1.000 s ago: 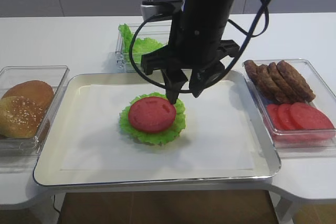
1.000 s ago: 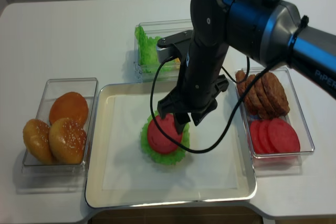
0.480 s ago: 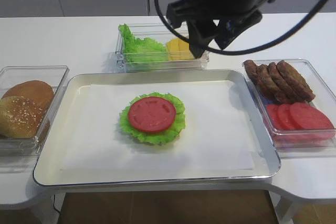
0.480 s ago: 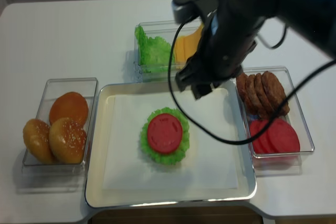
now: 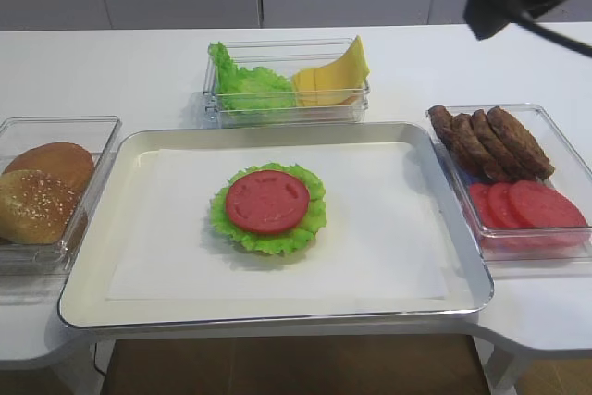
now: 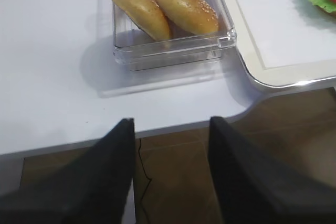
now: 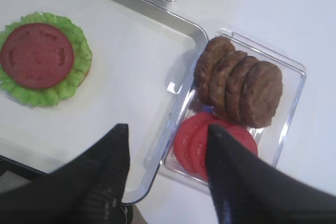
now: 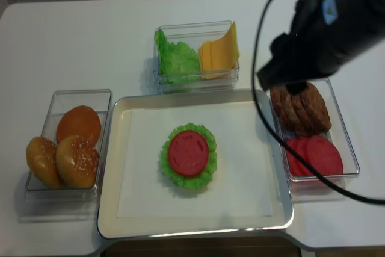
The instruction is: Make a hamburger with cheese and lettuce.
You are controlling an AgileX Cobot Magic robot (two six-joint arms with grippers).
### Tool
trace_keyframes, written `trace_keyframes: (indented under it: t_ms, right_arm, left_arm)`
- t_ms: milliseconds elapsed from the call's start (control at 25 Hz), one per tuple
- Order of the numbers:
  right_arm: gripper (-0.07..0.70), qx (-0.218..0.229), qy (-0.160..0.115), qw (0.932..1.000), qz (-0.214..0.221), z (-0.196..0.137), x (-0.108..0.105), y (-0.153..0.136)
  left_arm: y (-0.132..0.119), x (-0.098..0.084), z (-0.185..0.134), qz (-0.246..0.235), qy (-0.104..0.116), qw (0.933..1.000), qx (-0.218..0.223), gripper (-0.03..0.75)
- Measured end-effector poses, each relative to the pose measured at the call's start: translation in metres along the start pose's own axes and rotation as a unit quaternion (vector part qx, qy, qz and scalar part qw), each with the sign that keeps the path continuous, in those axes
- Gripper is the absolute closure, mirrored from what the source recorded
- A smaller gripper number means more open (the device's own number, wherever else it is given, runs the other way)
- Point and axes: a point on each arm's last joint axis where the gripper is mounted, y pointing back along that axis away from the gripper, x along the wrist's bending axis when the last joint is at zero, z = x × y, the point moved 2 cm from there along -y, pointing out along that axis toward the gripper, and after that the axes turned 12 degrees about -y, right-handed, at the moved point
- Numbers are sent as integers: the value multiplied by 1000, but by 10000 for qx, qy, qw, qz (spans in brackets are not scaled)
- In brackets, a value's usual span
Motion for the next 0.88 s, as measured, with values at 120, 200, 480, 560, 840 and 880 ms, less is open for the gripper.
trace_keyframes:
  t_ms: [120,200,480,560,840,880]
  right_arm:
    - [259,-289,-229,9993,45,-19,-13,26]
    - [259,-459,-387,9981,103,-34,-21,41]
    - [260,-1204,-1339,9835,-189,-87,-73,87]
    - [260,-1397,-1587,9769,-320,-105,-83,95]
    - [260,-1655,-2227,9590,-580,-171,-95,95]
    - [260,-1633,-2276,9581,-594,-179,-95,91]
  left_arm:
    - [0,0,0,0,0,10000,0,373]
    - [0,0,0,0,0,10000,0,373]
    - [0,0,0,0,0,10000,0,373]
    - [0,0,0,0,0,10000,0,373]
    - [0,0,0,0,0,10000,0,373]
    - [0,0,0,0,0,10000,0,373]
